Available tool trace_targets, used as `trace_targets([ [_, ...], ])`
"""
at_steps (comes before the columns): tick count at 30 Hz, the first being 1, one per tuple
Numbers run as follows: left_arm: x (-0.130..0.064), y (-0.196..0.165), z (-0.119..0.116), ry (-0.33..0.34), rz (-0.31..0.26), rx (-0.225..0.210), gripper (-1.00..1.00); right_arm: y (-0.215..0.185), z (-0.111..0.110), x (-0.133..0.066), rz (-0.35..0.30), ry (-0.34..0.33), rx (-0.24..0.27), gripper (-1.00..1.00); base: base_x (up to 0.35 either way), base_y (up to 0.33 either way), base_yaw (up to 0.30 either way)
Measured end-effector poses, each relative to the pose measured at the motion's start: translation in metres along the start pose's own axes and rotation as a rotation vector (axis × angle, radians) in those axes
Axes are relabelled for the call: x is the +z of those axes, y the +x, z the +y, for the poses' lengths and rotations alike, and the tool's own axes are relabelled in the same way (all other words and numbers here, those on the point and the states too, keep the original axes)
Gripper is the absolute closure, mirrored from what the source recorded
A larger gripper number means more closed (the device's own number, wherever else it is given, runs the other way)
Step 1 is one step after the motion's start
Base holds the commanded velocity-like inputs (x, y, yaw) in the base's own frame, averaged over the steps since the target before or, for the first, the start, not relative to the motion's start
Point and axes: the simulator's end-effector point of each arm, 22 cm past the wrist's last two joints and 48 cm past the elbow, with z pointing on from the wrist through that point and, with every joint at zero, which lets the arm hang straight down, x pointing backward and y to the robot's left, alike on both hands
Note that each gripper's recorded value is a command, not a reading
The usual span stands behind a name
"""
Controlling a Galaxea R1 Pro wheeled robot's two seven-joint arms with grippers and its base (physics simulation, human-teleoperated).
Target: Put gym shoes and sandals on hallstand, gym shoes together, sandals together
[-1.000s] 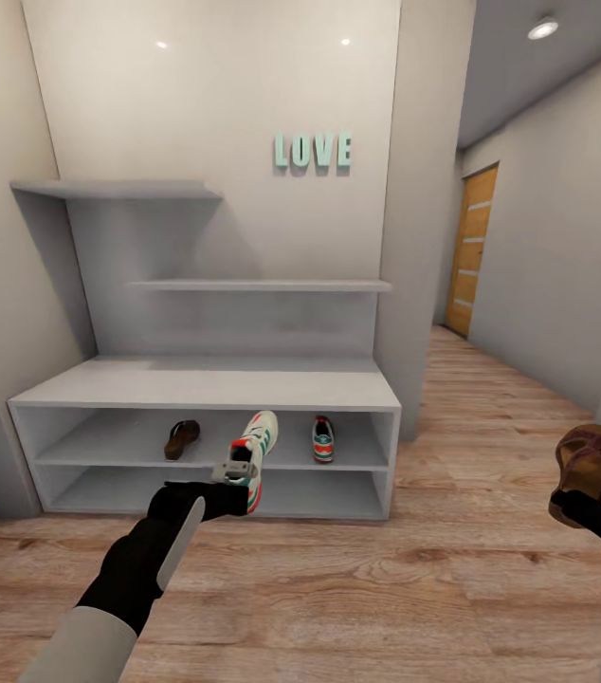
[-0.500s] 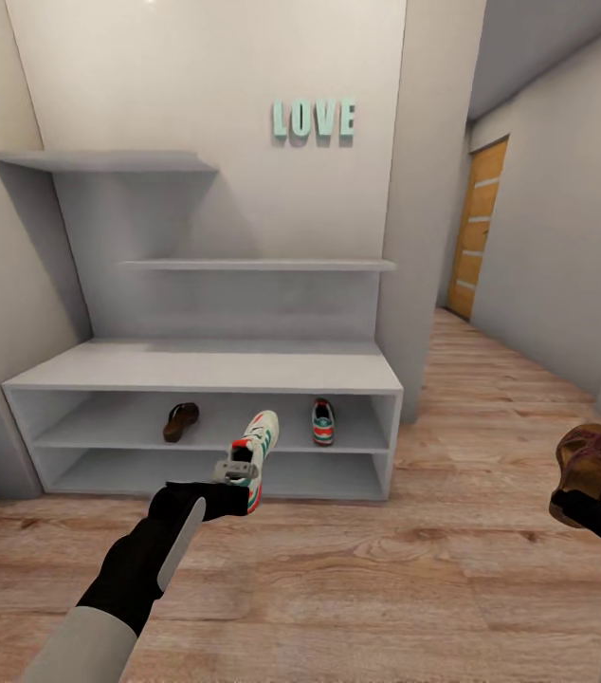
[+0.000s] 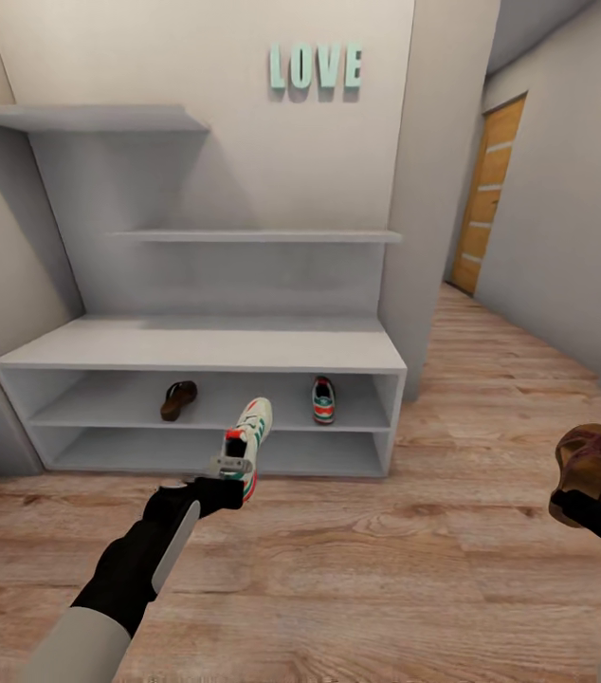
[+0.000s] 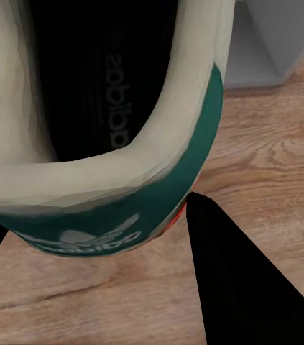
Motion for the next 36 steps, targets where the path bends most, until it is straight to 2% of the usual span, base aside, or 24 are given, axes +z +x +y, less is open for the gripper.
trace_targets([
  [8,0.022,0.018,0.005,-0.004,-0.013,-0.013,1.0,0.013,-0.003,0.014,0.027,0.021,-0.014,1.0,0.0,0.0,0.0],
  [17,0.036,0.036,0.009,-0.004,0.017,-0.02,1.0,0.026,-0.005,0.028,0.054,0.042,-0.027,1.0,0.0,0.0,0.0],
  [24,0.047,0.056,0.01,-0.003,0.067,-0.028,1.0,0.038,-0.008,0.041,0.079,0.061,-0.041,1.0,0.0,0.0,0.0],
  [26,0.047,0.064,0.011,-0.003,0.103,-0.03,1.0,0.039,-0.008,0.042,0.081,0.062,-0.042,1.0,0.0,0.0,0.0],
  [36,0.048,0.08,0.012,-0.003,0.165,-0.035,1.0,0.043,-0.009,0.045,0.09,0.069,-0.046,1.0,0.0,0.0,0.0],
])
